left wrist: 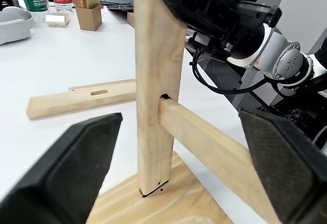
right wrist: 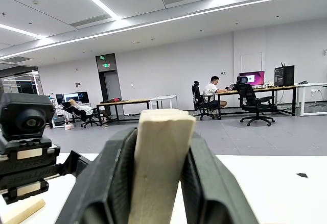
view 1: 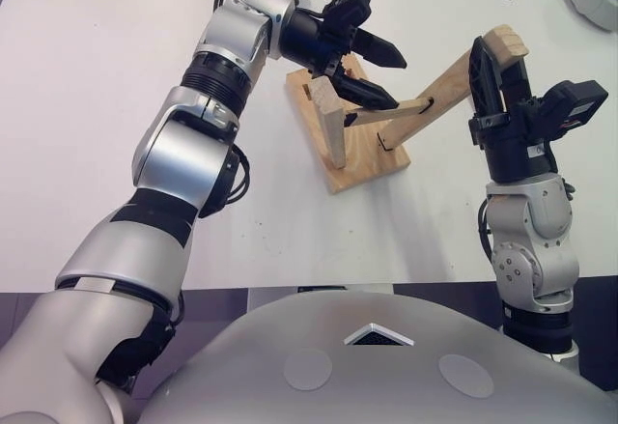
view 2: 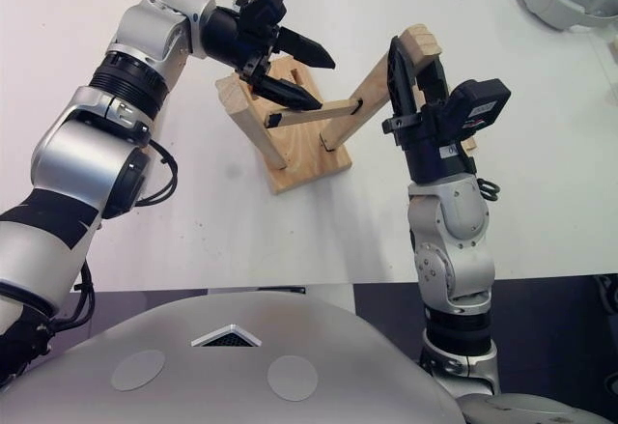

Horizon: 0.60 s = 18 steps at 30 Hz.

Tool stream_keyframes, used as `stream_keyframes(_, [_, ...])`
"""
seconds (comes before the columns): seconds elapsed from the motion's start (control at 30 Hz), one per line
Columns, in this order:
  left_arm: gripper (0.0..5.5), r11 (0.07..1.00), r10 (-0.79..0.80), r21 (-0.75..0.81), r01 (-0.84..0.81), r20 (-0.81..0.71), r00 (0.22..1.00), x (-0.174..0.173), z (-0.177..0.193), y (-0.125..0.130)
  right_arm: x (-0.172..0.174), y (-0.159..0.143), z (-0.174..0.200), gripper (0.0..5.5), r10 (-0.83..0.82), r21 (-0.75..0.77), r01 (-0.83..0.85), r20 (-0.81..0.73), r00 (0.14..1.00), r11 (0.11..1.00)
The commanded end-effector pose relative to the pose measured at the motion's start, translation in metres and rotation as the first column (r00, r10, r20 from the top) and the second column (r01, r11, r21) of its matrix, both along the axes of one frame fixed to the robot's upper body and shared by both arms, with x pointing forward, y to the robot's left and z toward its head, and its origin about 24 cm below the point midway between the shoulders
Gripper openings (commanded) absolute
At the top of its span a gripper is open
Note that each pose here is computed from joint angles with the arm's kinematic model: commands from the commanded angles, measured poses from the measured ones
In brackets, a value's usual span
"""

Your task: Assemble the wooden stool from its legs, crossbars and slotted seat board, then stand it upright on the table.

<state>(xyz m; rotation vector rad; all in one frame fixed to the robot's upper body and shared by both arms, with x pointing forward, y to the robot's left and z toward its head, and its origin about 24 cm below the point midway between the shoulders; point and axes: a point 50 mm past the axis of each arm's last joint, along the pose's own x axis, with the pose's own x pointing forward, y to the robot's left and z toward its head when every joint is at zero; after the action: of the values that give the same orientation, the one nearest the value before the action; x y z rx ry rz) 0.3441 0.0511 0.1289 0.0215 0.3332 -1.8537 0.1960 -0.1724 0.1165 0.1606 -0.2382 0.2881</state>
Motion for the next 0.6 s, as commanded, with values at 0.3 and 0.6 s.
stream_keyframes(0.3, [4.19, 0.991, -0.027, 0.129, 0.024, 0.026, 0.999, -0.005, -0.021, 0.008, -0.024, -0.032, -0.086, 1.15, -0.072, -0.280, -0.078, -0.489, 0.870, 0.957])
stream_keyframes(0.6, [4.19, 0.999, -0.015, 0.050, 0.012, 0.065, 0.998, -0.004, -0.009, 0.013, -0.018, -0.020, -0.076, 1.18, -0.030, -0.414, -0.193, -0.476, 0.879, 0.890])
